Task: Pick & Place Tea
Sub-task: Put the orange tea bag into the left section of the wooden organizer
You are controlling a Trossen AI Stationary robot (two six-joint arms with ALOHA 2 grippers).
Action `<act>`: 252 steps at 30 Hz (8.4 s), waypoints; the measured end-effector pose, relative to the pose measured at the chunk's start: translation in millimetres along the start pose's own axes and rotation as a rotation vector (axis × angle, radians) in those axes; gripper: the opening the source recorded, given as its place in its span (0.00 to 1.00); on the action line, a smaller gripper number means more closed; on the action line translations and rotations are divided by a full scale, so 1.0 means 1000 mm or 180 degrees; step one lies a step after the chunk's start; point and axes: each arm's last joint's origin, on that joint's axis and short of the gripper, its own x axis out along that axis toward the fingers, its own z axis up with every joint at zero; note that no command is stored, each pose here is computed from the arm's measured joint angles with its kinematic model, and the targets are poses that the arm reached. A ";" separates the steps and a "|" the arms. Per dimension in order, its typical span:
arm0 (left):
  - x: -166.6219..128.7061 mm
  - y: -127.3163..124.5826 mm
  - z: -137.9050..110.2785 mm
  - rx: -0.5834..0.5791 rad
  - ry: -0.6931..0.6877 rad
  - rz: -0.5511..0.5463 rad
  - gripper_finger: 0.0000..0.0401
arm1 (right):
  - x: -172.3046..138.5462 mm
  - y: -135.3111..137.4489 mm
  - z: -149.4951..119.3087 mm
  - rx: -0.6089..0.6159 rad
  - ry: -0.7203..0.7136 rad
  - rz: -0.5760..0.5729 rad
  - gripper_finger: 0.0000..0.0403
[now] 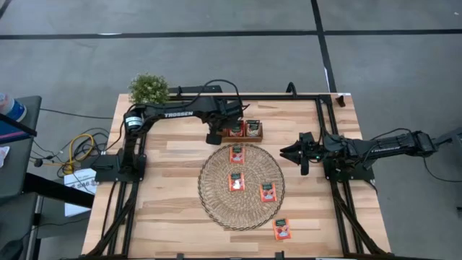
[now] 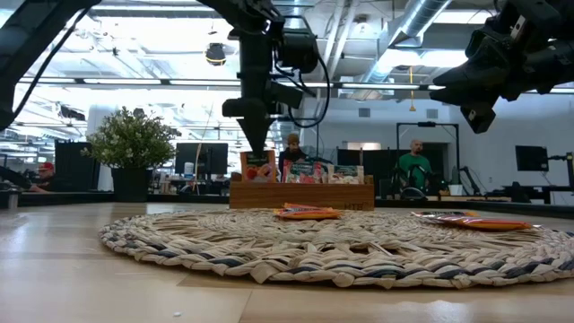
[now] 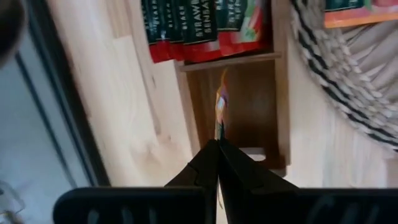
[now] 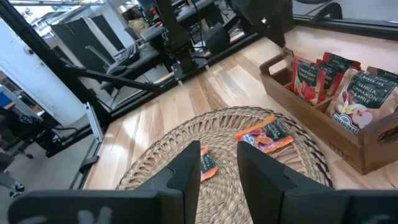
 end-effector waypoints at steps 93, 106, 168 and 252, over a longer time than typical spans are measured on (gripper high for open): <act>0.028 -0.075 0.066 -0.0183 -0.0812 -0.0553 0.23 | 0.000 0.001 0.001 0.0007 -0.0041 0.0034 0.24; 0.048 -0.078 0.071 -0.0315 -0.0729 -0.0448 0.23 | 0.000 0.001 0.001 0.0006 -0.0042 0.0033 0.24; 0.017 -0.103 0.066 -0.0517 -0.0580 -0.0623 0.05 | 0.000 0.001 0.001 0.0004 -0.0030 0.0032 0.24; 0.063 -0.086 0.063 -0.0176 -0.0489 -0.0842 0.42 | 0.000 0.000 -0.001 -0.0002 0.0033 0.0017 0.24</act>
